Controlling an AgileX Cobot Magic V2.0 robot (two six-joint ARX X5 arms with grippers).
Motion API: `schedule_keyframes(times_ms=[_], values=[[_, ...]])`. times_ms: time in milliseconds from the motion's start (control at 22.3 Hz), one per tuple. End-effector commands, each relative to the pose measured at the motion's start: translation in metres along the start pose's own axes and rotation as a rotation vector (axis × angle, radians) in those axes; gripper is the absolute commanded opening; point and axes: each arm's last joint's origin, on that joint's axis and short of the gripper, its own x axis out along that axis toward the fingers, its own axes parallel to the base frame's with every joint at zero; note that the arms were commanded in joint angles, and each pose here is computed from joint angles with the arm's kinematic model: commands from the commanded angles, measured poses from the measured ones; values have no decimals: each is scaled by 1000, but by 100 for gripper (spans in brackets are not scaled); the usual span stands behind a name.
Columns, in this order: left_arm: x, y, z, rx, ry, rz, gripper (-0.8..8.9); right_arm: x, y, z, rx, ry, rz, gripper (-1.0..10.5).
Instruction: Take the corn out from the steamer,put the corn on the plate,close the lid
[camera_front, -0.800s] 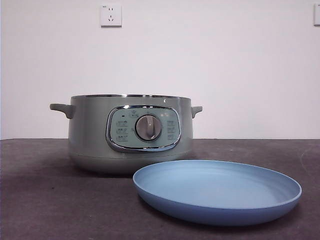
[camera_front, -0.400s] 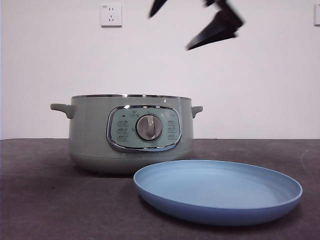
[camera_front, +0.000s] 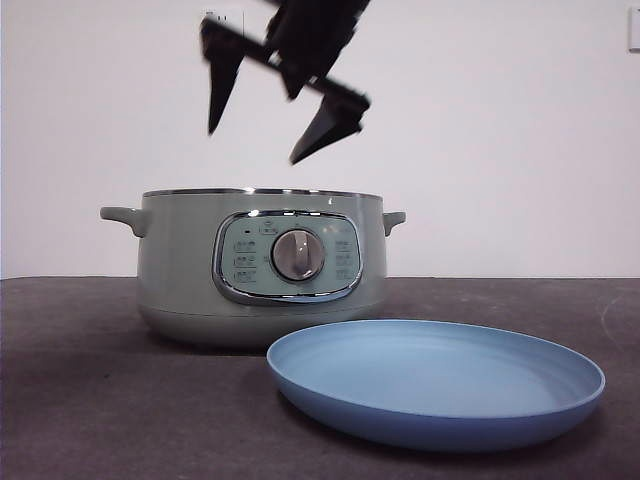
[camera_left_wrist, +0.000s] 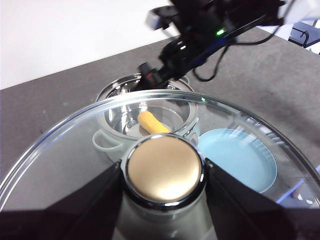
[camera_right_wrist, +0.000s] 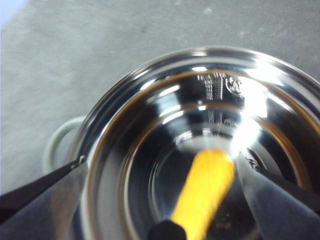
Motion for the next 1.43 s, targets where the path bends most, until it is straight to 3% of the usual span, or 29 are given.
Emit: schedule_keyframes(times_ms=[45, 358, 1030, 1165, 1344, 1433], values=[[-4, 0, 1, 13, -32, -2, -8, 29, 0, -7, -5, 38, -45, 504], [-5, -1, -3, 33, -2, -3, -8, 68, -8, -27, -7, 103, -141, 503], [-6, -1, -4, 35, 5, -3, -8, 99, -16, -52, -13, 217, -218, 497], [-6, -1, -5, 35, 7, -3, -8, 107, -17, -60, -15, 255, -222, 354], [-6, -1, -5, 35, 10, -3, -8, 108, -13, -59, -27, 232, -205, -16], [-6, -1, -5, 35, 9, -3, -8, 105, -12, -56, -27, 216, -202, -12]])
